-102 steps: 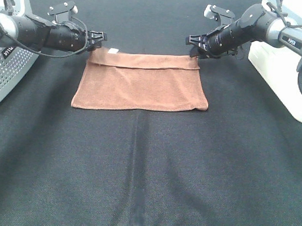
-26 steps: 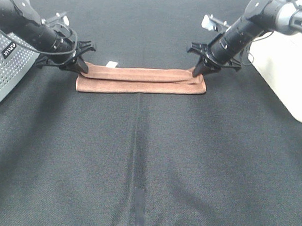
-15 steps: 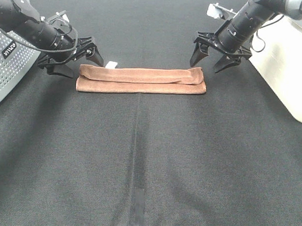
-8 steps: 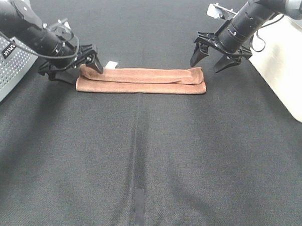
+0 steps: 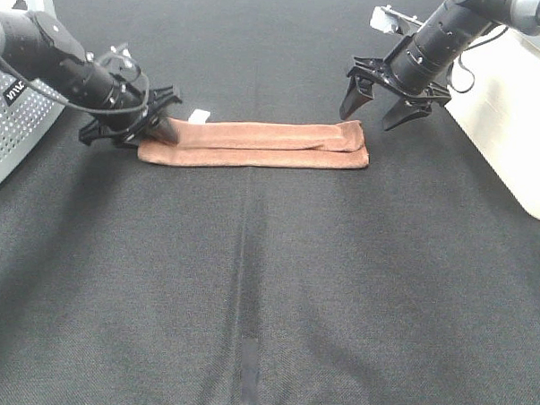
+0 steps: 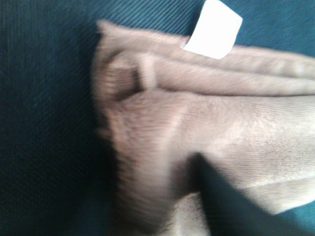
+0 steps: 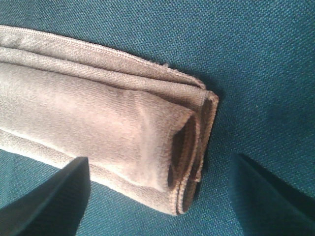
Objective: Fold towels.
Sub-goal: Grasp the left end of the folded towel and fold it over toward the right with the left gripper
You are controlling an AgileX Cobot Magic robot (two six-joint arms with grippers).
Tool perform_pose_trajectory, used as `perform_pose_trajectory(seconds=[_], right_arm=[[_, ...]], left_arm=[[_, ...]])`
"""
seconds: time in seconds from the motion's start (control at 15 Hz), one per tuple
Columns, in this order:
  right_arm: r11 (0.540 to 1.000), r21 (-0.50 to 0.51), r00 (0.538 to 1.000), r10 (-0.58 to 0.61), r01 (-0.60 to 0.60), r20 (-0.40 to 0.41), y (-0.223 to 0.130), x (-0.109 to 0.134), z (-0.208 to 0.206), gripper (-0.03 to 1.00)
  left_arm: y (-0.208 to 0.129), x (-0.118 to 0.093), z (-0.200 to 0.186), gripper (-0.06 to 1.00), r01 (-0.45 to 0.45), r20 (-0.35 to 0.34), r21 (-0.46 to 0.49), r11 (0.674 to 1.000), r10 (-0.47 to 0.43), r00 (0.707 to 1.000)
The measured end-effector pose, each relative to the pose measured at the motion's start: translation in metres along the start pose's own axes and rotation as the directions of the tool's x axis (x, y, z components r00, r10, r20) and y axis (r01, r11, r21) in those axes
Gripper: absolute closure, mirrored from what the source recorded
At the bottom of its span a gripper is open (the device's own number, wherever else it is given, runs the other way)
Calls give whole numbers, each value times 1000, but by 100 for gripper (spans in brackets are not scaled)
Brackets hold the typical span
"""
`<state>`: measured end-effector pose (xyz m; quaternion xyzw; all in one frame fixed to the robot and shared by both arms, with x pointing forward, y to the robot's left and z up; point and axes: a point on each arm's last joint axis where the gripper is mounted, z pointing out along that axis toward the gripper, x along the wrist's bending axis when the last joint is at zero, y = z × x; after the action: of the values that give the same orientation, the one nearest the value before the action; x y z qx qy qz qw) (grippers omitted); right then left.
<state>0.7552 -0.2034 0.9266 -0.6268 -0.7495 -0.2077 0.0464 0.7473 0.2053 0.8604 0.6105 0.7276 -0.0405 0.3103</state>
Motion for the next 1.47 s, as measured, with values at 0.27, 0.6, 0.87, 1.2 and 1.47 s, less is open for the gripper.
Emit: perform_pose_trajectory(seconds=[0.27,0.6,0.87,1.2,1.47], right_arm=[[1000,0,1000,16,-16,-1,0,1,-3,24],[1000,-31,1000,1,-1,-5,3,12,-32,24],[999,-37,1000,-8,8,-7,3,17,-45,24],[1000,-22,1000,-13,13,-11,1,20,-51,24],[1000,9,1000,-13,13,-15,-2,20,-51,24]], left_arm=[[-2,-1,2,87,-25,0,12,1000,25,1000],[28,-1,-63,87,-140,-84,34,990,142,986],[37,-45,-87,87,-220,-106,43,975,223,969],[-4,-135,-41,87,-200,104,26,979,197,975],[-21,-149,-1,87,-103,198,2,995,100,975]])
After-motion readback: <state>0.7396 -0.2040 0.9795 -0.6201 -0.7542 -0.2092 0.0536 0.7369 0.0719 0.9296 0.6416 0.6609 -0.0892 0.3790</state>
